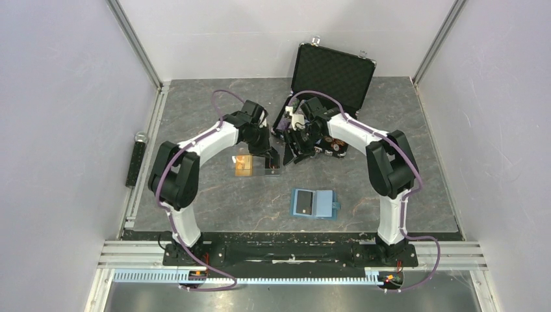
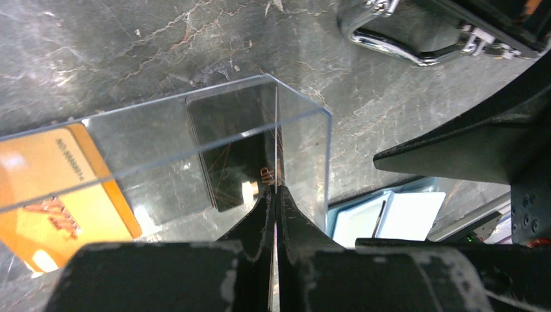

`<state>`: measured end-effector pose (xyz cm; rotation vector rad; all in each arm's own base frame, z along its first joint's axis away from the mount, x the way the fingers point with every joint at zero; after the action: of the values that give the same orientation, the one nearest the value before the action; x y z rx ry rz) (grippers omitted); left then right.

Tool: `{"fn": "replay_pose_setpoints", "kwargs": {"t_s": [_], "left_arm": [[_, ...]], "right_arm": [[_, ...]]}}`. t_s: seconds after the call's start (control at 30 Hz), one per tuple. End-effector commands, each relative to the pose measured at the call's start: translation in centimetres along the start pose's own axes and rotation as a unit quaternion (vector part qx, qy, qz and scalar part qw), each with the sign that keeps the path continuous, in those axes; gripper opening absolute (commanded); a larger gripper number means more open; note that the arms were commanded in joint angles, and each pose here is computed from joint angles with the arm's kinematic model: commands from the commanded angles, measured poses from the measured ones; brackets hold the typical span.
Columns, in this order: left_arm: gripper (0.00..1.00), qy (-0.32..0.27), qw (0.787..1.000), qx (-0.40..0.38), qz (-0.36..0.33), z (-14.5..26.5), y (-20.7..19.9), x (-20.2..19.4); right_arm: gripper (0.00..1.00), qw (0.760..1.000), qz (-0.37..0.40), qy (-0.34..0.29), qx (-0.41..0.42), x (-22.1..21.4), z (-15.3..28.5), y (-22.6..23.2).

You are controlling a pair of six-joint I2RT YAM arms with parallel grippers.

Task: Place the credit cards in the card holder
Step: Pick up the credit card from the storage box.

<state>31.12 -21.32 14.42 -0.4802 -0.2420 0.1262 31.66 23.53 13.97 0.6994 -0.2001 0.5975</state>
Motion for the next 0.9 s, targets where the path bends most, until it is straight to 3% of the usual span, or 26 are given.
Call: {"fn": "replay_pose_setpoints", "kwargs": {"t_s": [0.0, 0.43, 0.63, 0.87], "left_arm": [[0.02, -0.078, 0.996, -0.034, -0.030, 4.9, -2.1, 0.9], [0.02, -0.134, 0.975, -0.167, -0.052, 11.1, -3.3, -2.6], [0.02, -0.124, 0.959, -0.253, -0.039, 10.8, -4.0, -5.7], [0.02, -0.088, 0.957, -0.273, -0.029, 8.0, -5.1, -9.2]], "right_arm": [[0.61, 0.998, 0.033, -0.048, -0.020, 0.7, 2.6, 1.3], [0.71, 0.992, 0.029, -0.101, -0.066, -3.3, 5.6, 2.4], [0.72, 0.992, 0.013, -0.093, -0.082, -7.0, 6.2, 2.1], [0.73, 0.990, -0.019, -0.083, -0.109, -11.5, 6.9, 1.4]]}}
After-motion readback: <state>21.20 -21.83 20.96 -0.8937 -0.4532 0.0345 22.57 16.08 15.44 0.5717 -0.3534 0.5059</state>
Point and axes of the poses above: each gripper's point midway between its finger pads, its own z axis back along the fingers, its own y axis along the line the jaws close on, x = y × z, the point moved 9 cm from there along z, back along the fingers, and after that the axes turned 8 degrees about z, right-handed, at the moved point
